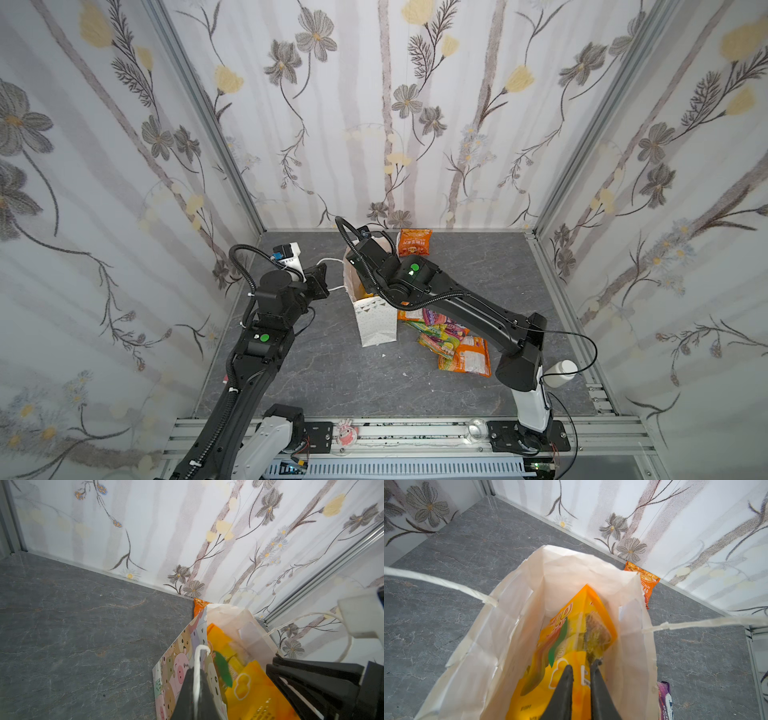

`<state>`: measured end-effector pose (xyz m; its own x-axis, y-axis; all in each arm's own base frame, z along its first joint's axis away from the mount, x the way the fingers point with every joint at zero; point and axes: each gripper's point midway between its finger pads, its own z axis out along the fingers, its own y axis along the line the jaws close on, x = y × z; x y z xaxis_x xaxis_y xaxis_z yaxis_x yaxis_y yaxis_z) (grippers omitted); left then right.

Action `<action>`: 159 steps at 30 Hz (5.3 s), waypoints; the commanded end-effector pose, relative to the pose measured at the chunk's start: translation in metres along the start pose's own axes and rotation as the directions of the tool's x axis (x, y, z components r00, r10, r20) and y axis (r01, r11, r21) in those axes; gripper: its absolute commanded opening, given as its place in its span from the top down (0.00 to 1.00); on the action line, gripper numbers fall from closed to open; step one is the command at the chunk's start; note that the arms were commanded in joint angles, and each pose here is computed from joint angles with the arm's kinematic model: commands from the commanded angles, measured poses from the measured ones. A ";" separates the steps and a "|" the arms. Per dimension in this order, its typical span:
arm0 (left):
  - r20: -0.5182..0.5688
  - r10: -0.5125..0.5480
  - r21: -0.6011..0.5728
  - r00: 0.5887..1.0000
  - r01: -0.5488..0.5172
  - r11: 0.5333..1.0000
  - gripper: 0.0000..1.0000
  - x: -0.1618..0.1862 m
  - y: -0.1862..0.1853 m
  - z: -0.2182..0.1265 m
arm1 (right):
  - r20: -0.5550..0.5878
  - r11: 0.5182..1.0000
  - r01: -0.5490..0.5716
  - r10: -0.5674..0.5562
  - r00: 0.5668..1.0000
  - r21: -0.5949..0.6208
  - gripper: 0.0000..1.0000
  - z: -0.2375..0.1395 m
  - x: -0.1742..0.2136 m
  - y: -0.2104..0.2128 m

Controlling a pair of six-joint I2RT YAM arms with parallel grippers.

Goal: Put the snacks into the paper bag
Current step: 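Lower the gummy bag into the paper bag and open the right gripper, then withdraw the right gripper and move it over the candy pile, then lower the right gripper onto the purple FOX'S berries candy bag and grasp it, then lift the purple FOX'S bag with the right gripper and carry it above the paper bag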

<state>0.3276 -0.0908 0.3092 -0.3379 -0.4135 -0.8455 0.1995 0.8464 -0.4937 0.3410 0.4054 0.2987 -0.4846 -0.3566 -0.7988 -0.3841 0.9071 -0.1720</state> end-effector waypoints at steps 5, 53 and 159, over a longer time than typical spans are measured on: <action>0.009 0.042 0.080 0.999 -0.043 0.996 1.00 -0.009 -0.017 0.003 | 0.060 0.999 -0.050 0.049 0.997 0.017 0.73 -0.006 -0.013 0.003; 0.009 0.214 -0.031 0.977 -0.214 0.976 1.00 -0.028 -0.007 0.007 | -0.052 0.948 -0.268 0.263 0.963 -0.173 0.37 -0.063 0.166 -0.123; 0.047 0.228 -0.043 0.972 -0.226 0.973 1.00 -0.017 0.001 -0.008 | -0.231 0.976 -0.201 0.215 0.949 0.084 1.00 0.052 0.226 -0.155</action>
<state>0.3246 -0.0812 0.3154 -0.2788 -0.2169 -0.9355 0.2241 0.9325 -0.2830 0.3307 0.1963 0.1046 -0.7352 -0.2245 -0.6396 -0.2266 0.9707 -0.0803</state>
